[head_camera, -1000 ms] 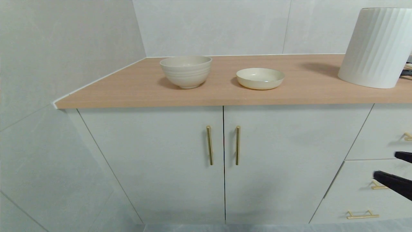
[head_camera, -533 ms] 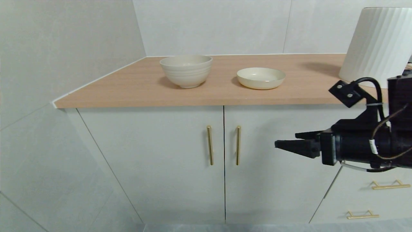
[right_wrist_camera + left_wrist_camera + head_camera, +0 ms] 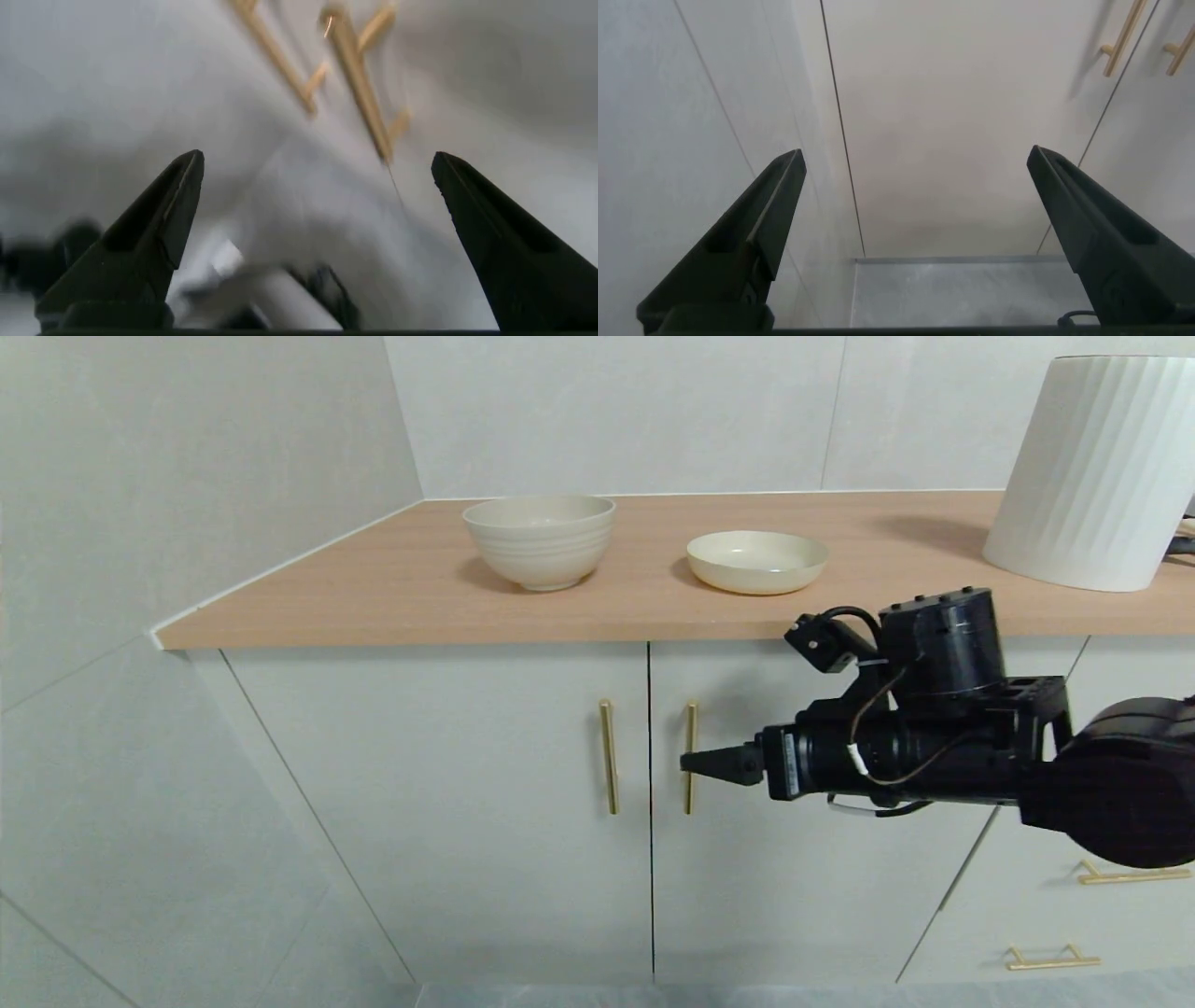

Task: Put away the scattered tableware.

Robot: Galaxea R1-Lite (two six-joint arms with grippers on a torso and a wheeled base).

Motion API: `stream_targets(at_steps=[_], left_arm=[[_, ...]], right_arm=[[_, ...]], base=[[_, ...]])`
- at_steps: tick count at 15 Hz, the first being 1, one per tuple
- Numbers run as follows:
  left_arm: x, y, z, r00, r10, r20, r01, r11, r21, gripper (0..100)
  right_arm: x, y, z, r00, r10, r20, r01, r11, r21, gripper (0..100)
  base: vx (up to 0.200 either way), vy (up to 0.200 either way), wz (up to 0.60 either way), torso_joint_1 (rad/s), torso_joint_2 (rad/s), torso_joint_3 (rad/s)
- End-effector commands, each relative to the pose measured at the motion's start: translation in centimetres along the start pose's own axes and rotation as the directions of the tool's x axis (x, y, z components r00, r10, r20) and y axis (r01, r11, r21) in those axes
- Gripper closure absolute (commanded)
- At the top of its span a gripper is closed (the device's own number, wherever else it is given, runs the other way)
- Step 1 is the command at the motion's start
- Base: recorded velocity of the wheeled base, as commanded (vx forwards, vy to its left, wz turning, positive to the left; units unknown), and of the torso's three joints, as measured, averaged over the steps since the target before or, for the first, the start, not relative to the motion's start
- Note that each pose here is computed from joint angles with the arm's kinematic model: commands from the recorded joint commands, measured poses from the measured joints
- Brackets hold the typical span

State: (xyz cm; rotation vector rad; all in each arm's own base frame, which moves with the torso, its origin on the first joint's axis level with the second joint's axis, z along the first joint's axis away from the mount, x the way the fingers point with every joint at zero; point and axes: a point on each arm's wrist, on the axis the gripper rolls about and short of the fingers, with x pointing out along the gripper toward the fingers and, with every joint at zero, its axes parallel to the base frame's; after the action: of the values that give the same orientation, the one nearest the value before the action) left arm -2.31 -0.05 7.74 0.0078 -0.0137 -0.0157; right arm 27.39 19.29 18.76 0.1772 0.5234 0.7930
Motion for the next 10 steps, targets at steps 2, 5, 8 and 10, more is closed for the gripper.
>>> stream_targets(at_steps=[2,5,8,10], left_arm=[[0.0,0.0,0.0,1.000,0.000,0.000,0.000,1.000,0.000,0],[0.0,0.0,0.0,1.000,0.000,0.000,0.000,1.000,0.000,0],[0.0,0.0,0.0,1.000,0.000,0.000,0.000,1.000,0.000,0],[0.0,0.0,0.0,1.000,0.000,0.000,0.000,1.000,0.000,0]], right_arm=[[3.9,-0.8,-1.6,1.000,-0.021,-0.001,0.021,0.999,0.030,0],[4.3,-0.9,-1.6,0.999,-0.015,0.030,0.015,1.000,0.025,0],[4.6,-1.0,-1.6,0.999,-0.014,0.035,0.013,1.000,0.025,0],[5.3,-0.9,-1.8,0.998,0.002,0.063,-0.003,1.000,0.024,0]], base=[[0.000,0.000,0.00,0.000,0.00,0.000],[0.000,0.000,0.00,0.000,0.00,0.000],[0.000,0.000,0.00,0.000,0.00,0.000],[0.000,0.000,0.00,0.000,0.00,0.000]])
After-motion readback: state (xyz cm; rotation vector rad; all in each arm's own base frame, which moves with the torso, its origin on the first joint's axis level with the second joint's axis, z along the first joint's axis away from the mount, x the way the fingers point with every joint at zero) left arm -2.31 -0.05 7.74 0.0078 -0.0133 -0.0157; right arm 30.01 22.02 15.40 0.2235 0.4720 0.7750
